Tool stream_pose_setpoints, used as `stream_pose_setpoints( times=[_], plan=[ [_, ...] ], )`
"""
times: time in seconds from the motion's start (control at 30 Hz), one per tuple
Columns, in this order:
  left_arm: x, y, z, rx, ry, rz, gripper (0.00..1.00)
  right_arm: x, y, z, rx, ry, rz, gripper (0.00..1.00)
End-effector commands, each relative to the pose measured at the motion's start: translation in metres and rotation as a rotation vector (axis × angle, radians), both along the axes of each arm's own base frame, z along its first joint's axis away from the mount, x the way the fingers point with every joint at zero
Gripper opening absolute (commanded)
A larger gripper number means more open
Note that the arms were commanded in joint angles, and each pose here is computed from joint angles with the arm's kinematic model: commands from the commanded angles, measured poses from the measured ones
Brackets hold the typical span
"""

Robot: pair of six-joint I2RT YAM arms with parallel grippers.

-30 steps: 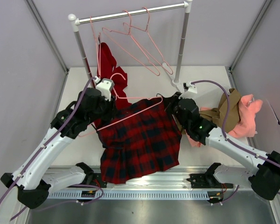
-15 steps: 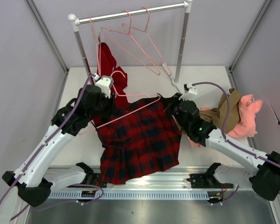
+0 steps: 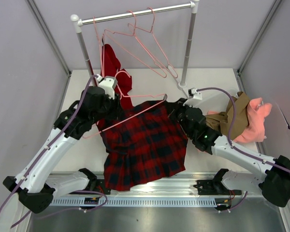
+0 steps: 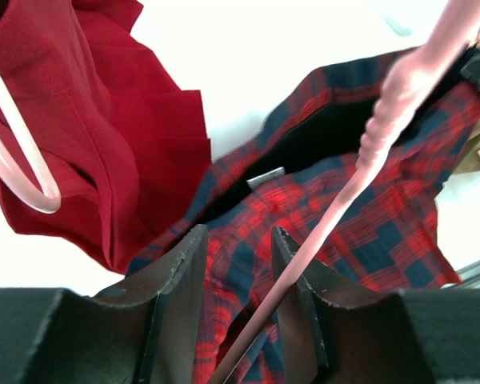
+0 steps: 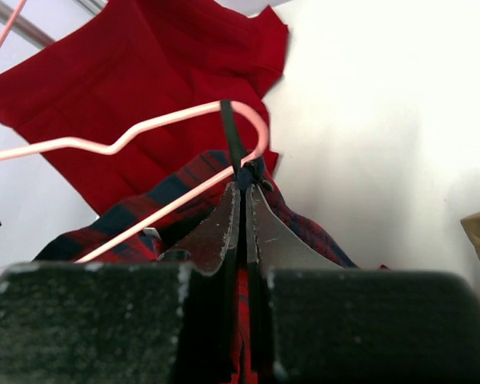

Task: Place the skirt on the hanger

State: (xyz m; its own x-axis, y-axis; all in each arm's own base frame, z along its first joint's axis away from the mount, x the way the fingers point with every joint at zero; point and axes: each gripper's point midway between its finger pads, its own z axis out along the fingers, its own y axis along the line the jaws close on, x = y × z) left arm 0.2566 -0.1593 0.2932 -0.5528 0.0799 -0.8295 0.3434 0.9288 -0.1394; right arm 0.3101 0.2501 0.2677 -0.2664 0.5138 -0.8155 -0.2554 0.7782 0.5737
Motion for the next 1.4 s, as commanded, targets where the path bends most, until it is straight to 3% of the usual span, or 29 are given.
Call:
stream_pose_setpoints(
  times=[0.0, 0.83, 1.37],
  plan=[
    [0.004, -0.007, 0.04, -0.126, -0.107, 0.005, 0.0, -0.004, 0.008, 0.045, 0.098, -0.131, 0.021, 0.0],
    [0.002, -0.036, 0.016, -0.269, -0.074, -0.066, 0.0, -0.024, 0.036, 0.09, 0.049, -0.283, 0.121, 0.0],
    [0.02, -0.036, 0.012, -0.288, -0.101, 0.007, 0.0, -0.066, 0.076, 0.079, 0.009, -0.29, 0.388, 0.0]
  ],
)
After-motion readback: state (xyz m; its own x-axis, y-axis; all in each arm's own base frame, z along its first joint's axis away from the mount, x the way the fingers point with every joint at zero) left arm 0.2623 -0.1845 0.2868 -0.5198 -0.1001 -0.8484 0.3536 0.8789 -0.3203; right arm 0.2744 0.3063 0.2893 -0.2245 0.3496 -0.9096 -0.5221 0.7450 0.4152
